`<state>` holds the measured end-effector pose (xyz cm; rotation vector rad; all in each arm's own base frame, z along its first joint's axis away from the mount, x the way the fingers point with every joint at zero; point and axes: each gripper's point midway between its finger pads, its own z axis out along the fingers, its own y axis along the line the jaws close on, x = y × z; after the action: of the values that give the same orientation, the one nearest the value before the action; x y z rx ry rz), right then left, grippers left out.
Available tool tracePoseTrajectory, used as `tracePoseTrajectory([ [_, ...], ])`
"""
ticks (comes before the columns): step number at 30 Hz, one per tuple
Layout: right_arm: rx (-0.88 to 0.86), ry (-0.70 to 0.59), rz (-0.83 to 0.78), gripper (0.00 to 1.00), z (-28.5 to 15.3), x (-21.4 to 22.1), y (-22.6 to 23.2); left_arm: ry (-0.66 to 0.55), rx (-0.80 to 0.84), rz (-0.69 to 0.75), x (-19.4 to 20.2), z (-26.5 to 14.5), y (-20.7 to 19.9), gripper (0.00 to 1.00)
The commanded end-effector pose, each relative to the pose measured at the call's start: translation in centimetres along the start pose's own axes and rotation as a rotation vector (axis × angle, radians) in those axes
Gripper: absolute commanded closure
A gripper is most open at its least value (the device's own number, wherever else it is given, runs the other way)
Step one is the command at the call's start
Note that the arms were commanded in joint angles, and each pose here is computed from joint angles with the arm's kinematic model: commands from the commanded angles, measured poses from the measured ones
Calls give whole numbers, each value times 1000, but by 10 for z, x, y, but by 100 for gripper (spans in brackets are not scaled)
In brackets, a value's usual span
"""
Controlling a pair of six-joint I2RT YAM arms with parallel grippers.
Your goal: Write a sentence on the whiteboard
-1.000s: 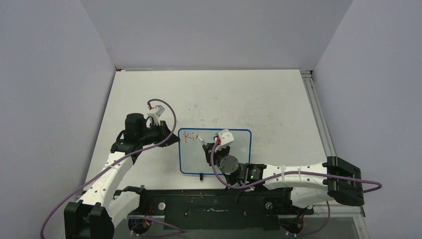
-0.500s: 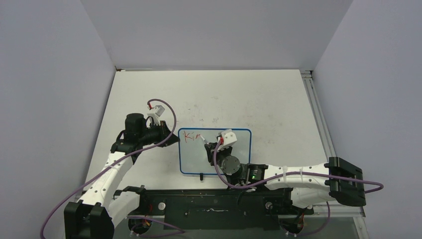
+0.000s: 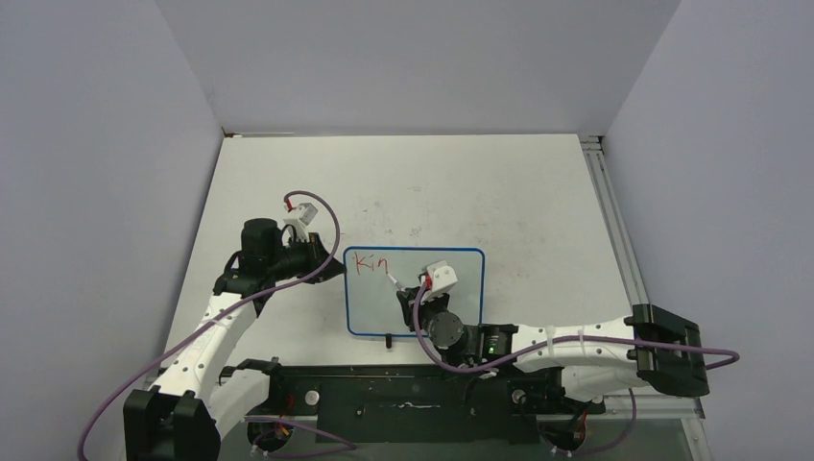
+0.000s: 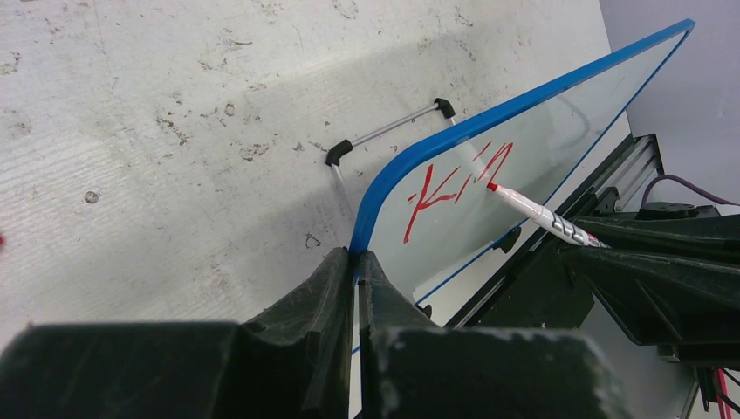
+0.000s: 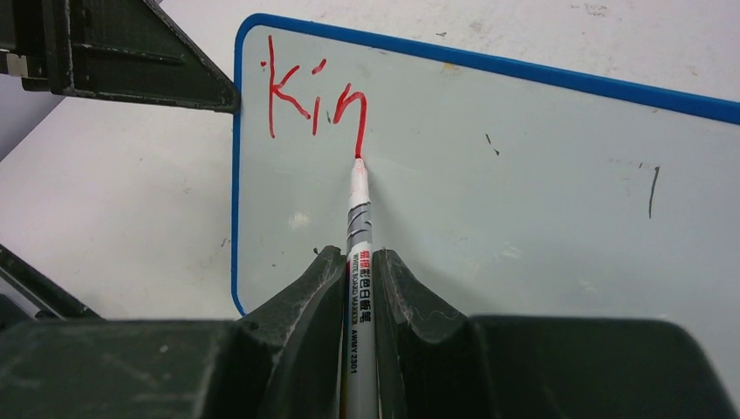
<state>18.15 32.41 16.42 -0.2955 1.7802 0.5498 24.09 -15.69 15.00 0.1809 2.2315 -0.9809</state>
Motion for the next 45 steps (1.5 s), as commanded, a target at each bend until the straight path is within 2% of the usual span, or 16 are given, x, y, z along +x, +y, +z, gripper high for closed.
tracePoseTrajectory([
  [1,51,13,-17,95,-7,8,-16,-8,67,29,-9,-5,-20,100],
  [17,-32,-75,-22,95,-18,-46,8,-10,64,30,-10,-5,-20,100],
  [45,46,-54,-19,95,1,-36,-16,-4,68,28,-8,-4,-20,100],
])
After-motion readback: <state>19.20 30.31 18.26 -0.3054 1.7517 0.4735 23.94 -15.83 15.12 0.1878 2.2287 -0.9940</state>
